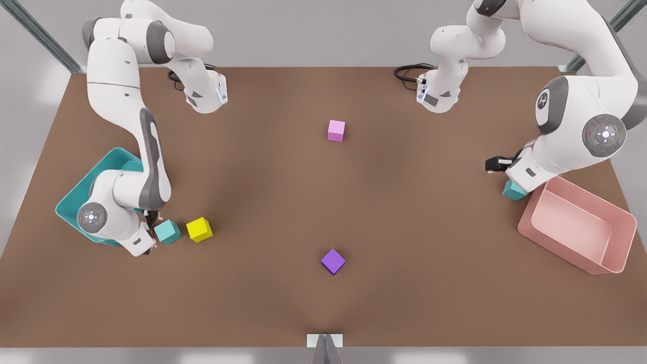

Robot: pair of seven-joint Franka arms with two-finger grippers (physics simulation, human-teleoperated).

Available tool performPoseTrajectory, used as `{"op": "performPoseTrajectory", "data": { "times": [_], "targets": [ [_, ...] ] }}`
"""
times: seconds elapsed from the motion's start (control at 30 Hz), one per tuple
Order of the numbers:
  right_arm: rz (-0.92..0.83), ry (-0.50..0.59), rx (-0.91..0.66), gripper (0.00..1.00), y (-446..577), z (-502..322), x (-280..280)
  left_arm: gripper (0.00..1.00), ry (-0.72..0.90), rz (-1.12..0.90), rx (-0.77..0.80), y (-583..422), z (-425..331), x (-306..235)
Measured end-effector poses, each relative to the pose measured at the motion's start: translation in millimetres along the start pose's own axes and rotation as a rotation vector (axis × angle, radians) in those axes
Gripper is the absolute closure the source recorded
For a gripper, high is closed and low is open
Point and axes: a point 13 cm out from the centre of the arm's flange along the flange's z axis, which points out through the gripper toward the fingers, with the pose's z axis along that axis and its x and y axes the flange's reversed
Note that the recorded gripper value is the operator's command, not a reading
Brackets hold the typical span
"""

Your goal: Stack the two blue cubes on top of each other

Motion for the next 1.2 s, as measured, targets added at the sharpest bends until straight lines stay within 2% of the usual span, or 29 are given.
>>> {"op": "performPoseTrajectory", "data": {
  "times": [0.27, 0.57, 0.77, 1.2],
  "targets": [
    [-0.314, -0.009, -0.018, 0.00, 15.3, 39.8, 11.1, 0.00, 0.007, -0.007, 0.001, 3.9, 0.2, 2.4],
    [-0.537, -0.021, 0.032, 0.00, 10.2, 54.7, 8.9, 0.00, 0.009, -0.006, 0.000, 3.4, 0.3, 2.9],
    [-0.603, -0.032, 0.041, 0.00, 17.7, 71.6, 25.0, 0.00, 0.010, -0.006, 0.000, 3.5, 0.4, 3.0],
    [-0.693, -0.058, 0.093, 0.00, 8.9, 79.3, 18.5, 0.00, 0.011, -0.005, 0.000, 2.7, 0.4, 3.3]
  ]
}}
